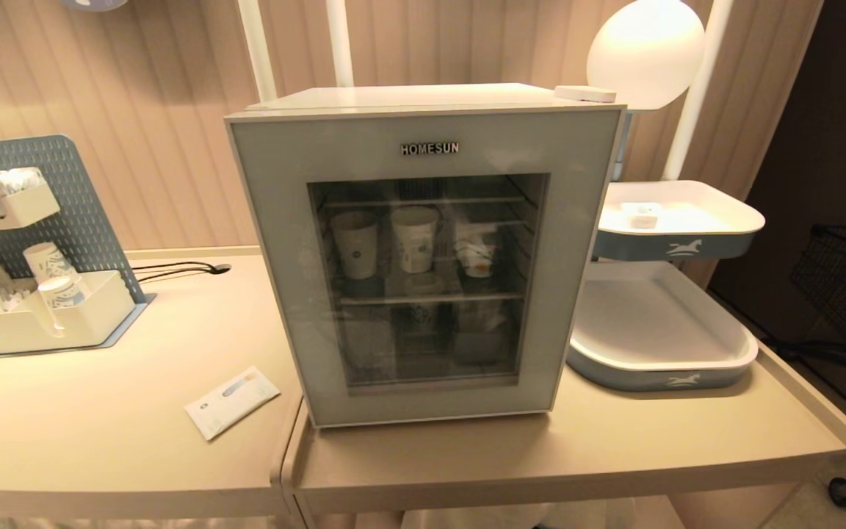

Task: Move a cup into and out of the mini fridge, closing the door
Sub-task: Open the freezer door

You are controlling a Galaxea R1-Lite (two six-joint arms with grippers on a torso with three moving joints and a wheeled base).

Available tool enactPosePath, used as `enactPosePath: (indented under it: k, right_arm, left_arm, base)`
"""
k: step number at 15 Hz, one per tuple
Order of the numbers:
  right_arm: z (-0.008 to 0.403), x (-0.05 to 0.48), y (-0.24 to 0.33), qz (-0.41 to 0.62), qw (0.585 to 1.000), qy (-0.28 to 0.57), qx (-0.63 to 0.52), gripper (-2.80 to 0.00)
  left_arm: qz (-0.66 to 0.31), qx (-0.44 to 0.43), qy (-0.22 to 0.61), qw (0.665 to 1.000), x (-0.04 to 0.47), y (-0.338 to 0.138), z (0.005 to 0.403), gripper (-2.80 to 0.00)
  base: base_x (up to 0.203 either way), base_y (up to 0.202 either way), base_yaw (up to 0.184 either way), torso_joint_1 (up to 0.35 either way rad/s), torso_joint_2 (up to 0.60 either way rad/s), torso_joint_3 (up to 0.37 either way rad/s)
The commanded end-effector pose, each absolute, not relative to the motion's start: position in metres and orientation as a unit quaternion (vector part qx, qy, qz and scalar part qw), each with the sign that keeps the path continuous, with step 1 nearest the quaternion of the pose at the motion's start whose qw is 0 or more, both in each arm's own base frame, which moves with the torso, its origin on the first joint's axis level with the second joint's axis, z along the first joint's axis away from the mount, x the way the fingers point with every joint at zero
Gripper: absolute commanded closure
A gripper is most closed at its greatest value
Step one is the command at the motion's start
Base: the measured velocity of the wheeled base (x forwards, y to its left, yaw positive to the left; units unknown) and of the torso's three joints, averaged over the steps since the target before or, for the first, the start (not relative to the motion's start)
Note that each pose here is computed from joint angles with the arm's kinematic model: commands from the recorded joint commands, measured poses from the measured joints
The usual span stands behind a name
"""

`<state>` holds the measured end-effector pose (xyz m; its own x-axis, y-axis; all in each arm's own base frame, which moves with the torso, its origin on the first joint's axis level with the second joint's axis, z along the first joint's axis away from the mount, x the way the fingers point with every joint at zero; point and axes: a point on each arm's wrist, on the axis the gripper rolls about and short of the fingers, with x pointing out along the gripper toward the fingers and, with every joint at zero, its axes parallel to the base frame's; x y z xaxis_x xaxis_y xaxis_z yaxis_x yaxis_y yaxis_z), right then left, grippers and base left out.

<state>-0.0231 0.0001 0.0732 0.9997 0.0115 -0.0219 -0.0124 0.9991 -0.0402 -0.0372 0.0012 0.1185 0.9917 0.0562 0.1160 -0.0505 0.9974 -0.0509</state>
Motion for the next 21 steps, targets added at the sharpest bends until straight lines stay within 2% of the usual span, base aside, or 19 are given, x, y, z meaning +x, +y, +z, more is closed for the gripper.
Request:
enactPosePath:
  k: [1, 3, 4, 6, 8, 12, 15, 16, 19, 21]
  right_arm:
    - [0.073, -0.023, 0.000, 0.006, 1.000, 0.011, -0.021, 0.00]
    - [0.073, -0.023, 0.000, 0.006, 1.000, 0.011, -0.020, 0.00]
    - [0.073, -0.023, 0.000, 0.006, 1.000, 0.011, -0.020, 0.00]
    - [0.073, -0.023, 0.000, 0.006, 1.000, 0.009, -0.020, 0.00]
    - [0.073, -0.023, 0.000, 0.006, 1.000, 0.009, -0.020, 0.00]
    - [0.073, -0.023, 0.000, 0.006, 1.000, 0.010, -0.020, 0.00]
    - [0.074, -0.023, 0.000, 0.006, 1.000, 0.009, -0.018, 0.00]
    - [0.074, -0.023, 0.000, 0.006, 1.000, 0.009, -0.018, 0.00]
    - [0.074, -0.023, 0.000, 0.006, 1.000, 0.009, -0.018, 0.00]
    - [0.074, -0.023, 0.000, 0.006, 1.000, 0.009, -0.018, 0.00]
  left_arm:
    - [0.034, -0.037, -0.096, 0.994, -0.061, 0.002, 0.174, 0.00]
    - [0.022, -0.068, -0.096, 0.993, -0.087, 0.004, 0.239, 0.00]
    - [0.003, -0.090, -0.060, 0.994, -0.080, 0.007, 0.265, 0.00]
    - [-0.052, -0.129, 0.046, 0.989, -0.031, 0.008, 0.298, 0.00]
    - [-0.085, -0.143, 0.154, 0.974, 0.039, -0.010, 0.302, 0.00]
    - [-0.161, -0.175, 0.268, 0.934, 0.174, -0.047, 0.286, 0.00]
    - [-0.337, -0.225, 0.301, 0.863, 0.245, -0.024, 0.260, 0.00]
    - [-0.371, -0.219, 0.298, 0.852, 0.262, -0.012, 0.246, -2.80]
    - [-0.400, -0.171, 0.268, 0.860, 0.299, 0.011, 0.206, -2.80]
    - [-0.412, -0.160, 0.245, 0.863, 0.301, 0.017, 0.193, -2.80]
  base:
    - [0.000, 0.000, 0.000, 0.000, 0.00, 0.000]
    - [0.000, 0.000, 0.000, 0.000, 0.00, 0.000]
    - [0.000, 0.000, 0.000, 0.000, 0.00, 0.000]
    - [0.000, 0.000, 0.000, 0.000, 0.00, 0.000]
    - [0.000, 0.000, 0.000, 0.000, 0.00, 0.000]
    - [0.000, 0.000, 0.000, 0.000, 0.00, 0.000]
    - [0.000, 0.000, 0.000, 0.000, 0.00, 0.000]
    - [0.000, 0.000, 0.000, 0.000, 0.00, 0.000]
    - [0.000, 0.000, 0.000, 0.000, 0.00, 0.000]
    - [0.000, 0.000, 0.000, 0.000, 0.00, 0.000]
